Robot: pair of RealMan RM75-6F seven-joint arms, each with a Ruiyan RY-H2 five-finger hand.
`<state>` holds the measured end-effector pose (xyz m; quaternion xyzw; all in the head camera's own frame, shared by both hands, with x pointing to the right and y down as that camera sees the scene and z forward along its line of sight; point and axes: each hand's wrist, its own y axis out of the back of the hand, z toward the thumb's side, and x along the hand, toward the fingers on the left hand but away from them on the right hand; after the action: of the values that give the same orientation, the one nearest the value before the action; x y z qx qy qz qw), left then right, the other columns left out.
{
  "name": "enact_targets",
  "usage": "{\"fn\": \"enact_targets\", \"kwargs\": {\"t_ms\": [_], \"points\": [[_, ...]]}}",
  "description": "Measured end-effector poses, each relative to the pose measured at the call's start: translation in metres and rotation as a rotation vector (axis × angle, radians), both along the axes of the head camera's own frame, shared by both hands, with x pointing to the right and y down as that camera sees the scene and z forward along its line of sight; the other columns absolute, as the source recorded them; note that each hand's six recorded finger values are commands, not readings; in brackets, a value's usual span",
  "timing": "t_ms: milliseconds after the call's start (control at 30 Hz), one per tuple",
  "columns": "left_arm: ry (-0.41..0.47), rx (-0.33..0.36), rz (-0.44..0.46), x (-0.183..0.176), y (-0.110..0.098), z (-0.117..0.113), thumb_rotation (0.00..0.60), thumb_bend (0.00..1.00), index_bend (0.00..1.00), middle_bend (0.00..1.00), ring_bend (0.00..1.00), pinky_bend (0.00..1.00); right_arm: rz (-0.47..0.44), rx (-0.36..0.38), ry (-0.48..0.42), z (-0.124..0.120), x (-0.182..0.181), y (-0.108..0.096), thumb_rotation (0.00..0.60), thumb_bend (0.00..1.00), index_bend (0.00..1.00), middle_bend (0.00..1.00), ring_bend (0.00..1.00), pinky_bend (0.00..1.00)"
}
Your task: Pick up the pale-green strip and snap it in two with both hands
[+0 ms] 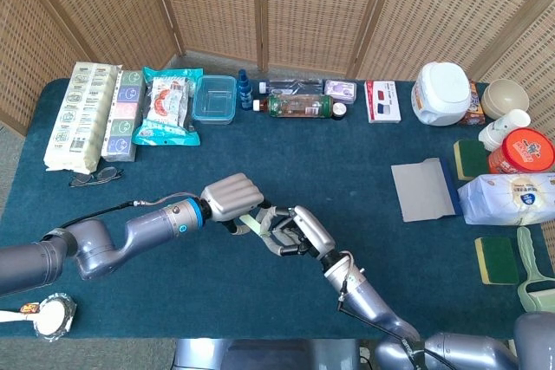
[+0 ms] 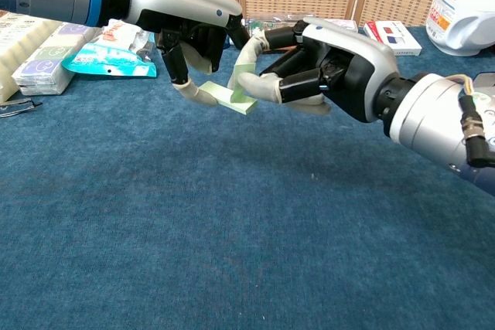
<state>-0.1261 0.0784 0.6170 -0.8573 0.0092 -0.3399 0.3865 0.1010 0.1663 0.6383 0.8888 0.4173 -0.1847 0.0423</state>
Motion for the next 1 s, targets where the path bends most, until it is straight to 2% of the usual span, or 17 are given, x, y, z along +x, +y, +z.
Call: {"fn": "enact_targets", "kwargs": {"t_ms": [567, 1000], "points": [[-0.011, -0.005, 0.004, -0.004, 0.002, 0.005, 0.600, 0.42, 0.70, 1.00, 1.00, 1.00, 0.012, 0.007, 0.013, 0.005, 0.000, -0.001, 0.600, 0.46, 0.79, 1.00, 1.00, 1.00], [-0.034, -0.011, -0.009, -0.014, 0.002, 0.013, 0.600, 0.42, 0.71, 1.00, 1.00, 1.00, 0.015, -0.002, 0.023, 0.007, 0.005, -0.001, 0.600, 0.46, 0.84, 1.00, 1.00, 1.00]]}}
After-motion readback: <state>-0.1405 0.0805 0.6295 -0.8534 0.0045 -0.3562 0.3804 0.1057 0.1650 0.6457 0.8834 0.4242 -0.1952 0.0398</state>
